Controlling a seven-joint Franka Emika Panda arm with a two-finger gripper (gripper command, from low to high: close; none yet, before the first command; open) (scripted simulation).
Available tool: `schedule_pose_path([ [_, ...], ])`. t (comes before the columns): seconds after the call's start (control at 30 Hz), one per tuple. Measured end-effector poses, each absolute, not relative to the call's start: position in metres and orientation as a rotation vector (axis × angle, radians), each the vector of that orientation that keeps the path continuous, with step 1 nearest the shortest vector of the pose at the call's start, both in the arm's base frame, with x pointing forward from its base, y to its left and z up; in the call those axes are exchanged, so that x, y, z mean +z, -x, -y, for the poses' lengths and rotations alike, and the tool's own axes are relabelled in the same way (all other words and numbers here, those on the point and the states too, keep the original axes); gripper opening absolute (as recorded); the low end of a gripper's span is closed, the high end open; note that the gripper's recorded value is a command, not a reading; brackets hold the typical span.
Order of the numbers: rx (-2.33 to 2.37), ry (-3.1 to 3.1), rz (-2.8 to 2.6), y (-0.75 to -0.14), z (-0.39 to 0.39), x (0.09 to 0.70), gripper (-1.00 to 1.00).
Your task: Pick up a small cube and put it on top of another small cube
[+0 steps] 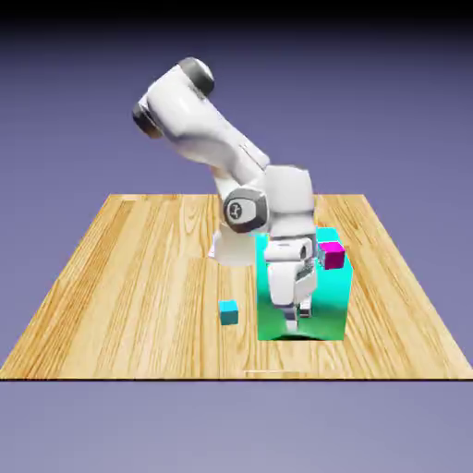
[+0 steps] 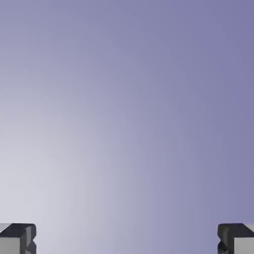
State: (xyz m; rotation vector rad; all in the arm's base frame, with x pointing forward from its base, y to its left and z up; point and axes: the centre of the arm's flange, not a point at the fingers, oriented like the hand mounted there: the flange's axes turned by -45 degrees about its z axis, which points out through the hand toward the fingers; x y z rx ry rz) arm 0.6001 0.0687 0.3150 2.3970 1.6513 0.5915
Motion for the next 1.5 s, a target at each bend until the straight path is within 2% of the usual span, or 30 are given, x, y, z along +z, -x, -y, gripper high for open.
schedule_pose_path([
  [0.17,0.301,-2.429,-1.821,-0.546,-0.017,0.235,0.0],
  [0.37,0.087,-2.389,-2.059,-0.471,0.014,0.181,0.0],
  [0.53,0.014,-2.293,-2.249,-0.413,0.022,0.167,0.0],
  [0.73,0.011,-2.124,-2.407,-0.356,0.024,0.177,0.0],
  [0.9,0.059,-2.059,-2.429,-0.334,0.03,0.191,0.0],
  [1.1,0.059,-2.06,-2.43,-0.334,0.027,0.124,0.0],
  [1.13,0.059,-2.059,-2.43,-0.334,0.027,0.121,-1.0],
  [1.2,0.058,-2.06,-2.43,-0.333,0.027,0.121,-1.0],
  [1.5,0.015,-1.952,-2.527,-0.339,0.048,0.205,-1.0],
])
